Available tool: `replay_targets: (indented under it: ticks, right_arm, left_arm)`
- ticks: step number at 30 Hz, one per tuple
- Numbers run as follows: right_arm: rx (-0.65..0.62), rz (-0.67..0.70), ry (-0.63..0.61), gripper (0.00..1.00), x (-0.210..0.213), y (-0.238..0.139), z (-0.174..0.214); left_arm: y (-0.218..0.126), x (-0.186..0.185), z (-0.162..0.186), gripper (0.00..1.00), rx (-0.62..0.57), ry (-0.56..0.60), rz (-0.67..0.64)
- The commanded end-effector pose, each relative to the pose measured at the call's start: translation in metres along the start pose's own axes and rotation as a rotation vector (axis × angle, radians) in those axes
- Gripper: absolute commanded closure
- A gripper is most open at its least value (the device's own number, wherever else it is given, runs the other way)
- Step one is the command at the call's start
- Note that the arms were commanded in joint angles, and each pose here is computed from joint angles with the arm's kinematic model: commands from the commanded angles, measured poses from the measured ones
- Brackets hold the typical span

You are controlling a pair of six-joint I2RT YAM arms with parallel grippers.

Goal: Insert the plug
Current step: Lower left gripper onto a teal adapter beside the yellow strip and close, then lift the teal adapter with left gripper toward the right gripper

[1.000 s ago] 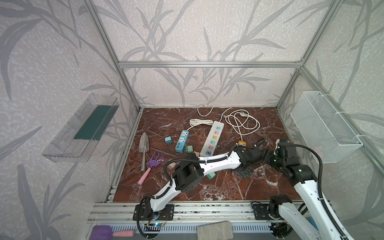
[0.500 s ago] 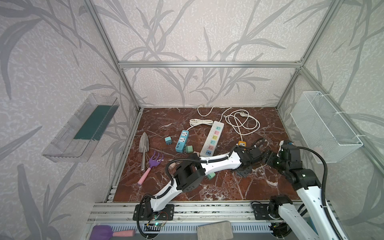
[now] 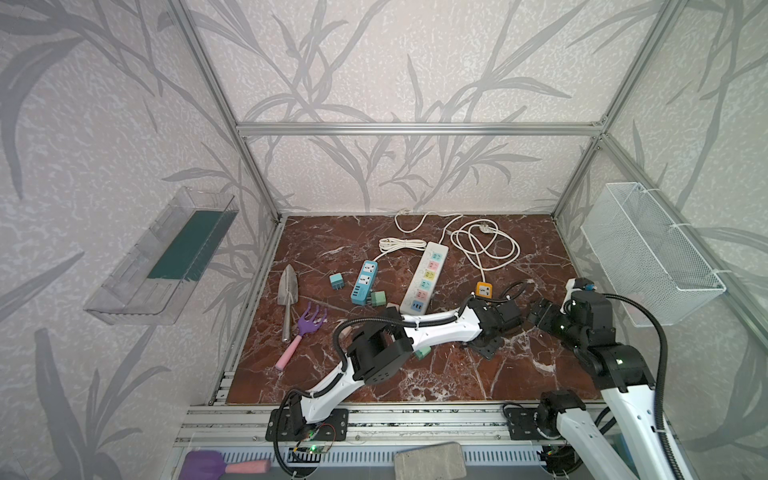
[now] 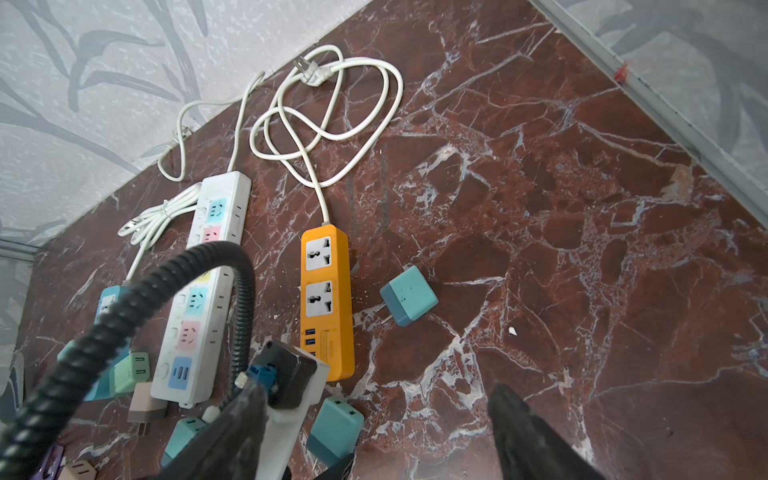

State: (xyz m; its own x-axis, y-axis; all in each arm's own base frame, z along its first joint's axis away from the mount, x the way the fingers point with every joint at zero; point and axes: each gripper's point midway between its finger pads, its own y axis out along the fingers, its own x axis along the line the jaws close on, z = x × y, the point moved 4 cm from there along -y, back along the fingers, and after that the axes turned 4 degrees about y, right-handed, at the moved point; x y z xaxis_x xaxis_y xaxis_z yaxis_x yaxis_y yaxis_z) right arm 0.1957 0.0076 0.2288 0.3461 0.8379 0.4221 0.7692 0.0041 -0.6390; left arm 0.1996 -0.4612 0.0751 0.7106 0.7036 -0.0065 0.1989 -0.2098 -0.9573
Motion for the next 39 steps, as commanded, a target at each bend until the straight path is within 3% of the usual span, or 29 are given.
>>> replay_targets:
  ticks: [1,10,19,23,33,36,39]
  right_arm:
    - [-0.027,-0.003,-0.009,0.16,0.002,-0.01,-0.007]
    - [-0.023,-0.005,-0.022,0.16,0.001,-0.012,-0.004]
    - [-0.024,-0.015,-0.025,0.16,0.004,-0.011,-0.007]
    - [-0.014,-0.055,-0.018,0.17,0.012,-0.014,-0.01]
    - [0.042,-0.251,-0.076,0.21,0.053,-0.022,-0.023]
    - [0.11,-0.296,-0.096,0.27,0.062,-0.015,-0.018]
    - [0.174,-0.355,-0.107,0.43,0.071,-0.007,-0.011]
  left_arm:
    - [-0.002,0.003,-0.002,0.36,-0.019,-0.003,-0.025]
    - [0.023,0.006,0.002,0.41,0.002,0.043,-0.066]
    - [0.023,0.01,0.008,0.75,0.001,0.04,-0.078]
    - [-0.007,0.026,0.006,0.88,-0.053,0.037,-0.135]
    - [-0.105,0.081,-0.006,1.0,-0.291,0.075,-0.143]
    - [-0.128,0.104,-0.008,1.0,-0.358,0.107,-0.159]
    - [-0.16,0.114,-0.008,1.0,-0.517,0.182,-0.149]
